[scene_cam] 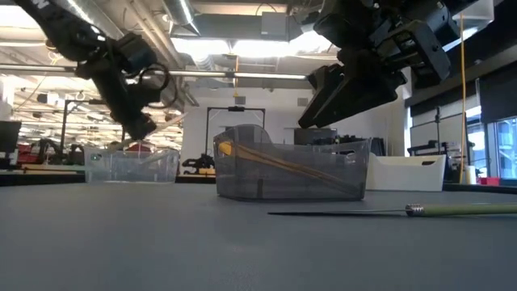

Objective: Sort silverware by color (type)
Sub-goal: Put the green table knife into the transparent bin

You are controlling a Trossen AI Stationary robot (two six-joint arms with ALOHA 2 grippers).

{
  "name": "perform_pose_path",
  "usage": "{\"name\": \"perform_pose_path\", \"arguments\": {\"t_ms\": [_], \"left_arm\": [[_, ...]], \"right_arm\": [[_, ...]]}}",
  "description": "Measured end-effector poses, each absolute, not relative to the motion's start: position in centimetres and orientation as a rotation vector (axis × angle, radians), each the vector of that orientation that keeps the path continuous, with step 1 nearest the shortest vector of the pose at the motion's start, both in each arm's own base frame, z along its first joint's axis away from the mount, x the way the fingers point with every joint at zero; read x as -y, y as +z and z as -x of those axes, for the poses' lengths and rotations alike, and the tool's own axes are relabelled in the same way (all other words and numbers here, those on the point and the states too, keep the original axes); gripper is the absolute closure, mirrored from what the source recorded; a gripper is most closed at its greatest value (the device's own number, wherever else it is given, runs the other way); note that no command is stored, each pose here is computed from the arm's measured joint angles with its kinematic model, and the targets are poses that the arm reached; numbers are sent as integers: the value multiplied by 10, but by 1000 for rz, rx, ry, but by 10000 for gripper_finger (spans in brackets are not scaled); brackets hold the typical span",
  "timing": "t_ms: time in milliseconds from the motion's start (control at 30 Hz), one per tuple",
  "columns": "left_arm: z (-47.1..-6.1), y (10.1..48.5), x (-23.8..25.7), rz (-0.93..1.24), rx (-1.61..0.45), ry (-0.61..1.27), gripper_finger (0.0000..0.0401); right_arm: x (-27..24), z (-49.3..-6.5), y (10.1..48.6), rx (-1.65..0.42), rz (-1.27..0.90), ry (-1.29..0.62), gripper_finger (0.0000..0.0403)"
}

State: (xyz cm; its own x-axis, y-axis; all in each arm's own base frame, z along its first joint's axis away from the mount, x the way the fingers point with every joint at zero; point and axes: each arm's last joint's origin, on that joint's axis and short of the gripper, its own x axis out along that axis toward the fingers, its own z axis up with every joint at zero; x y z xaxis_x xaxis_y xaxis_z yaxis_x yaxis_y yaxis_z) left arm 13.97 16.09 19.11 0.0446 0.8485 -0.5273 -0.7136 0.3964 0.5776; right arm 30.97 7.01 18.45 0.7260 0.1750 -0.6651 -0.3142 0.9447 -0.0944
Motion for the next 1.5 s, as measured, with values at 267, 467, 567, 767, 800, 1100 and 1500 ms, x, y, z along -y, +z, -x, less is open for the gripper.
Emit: {"name": "perform_pose_path", "arguments": {"t_ms": [267, 467, 567, 767, 800, 1100, 1500], "left_arm": [[-123, 172, -162, -120, -1003, 1205, 336], [-125, 175, -163, -121, -995, 1202, 282], [-130, 182, -162, -94, -979, 1197, 265], [-152, 198, -149, -89, -903, 1120, 263], [-156, 200, -145, -95, -882, 1102, 263], [-189, 218, -86, -74, -659, 740, 264], [-228, 224, 15, -88, -433, 172, 264]], "right_arm": [[-70, -310, 185, -705, 206, 272, 249], [-70, -310, 185, -705, 206, 272, 249], [-70, -310, 185, -705, 206, 272, 249], [-70, -310, 184, -710, 206, 272, 249], [-70, -310, 184, -710, 206, 272, 249], [-70, -310, 184, -713, 182, 262, 249], [-70, -309, 185, -712, 183, 262, 249]]}}
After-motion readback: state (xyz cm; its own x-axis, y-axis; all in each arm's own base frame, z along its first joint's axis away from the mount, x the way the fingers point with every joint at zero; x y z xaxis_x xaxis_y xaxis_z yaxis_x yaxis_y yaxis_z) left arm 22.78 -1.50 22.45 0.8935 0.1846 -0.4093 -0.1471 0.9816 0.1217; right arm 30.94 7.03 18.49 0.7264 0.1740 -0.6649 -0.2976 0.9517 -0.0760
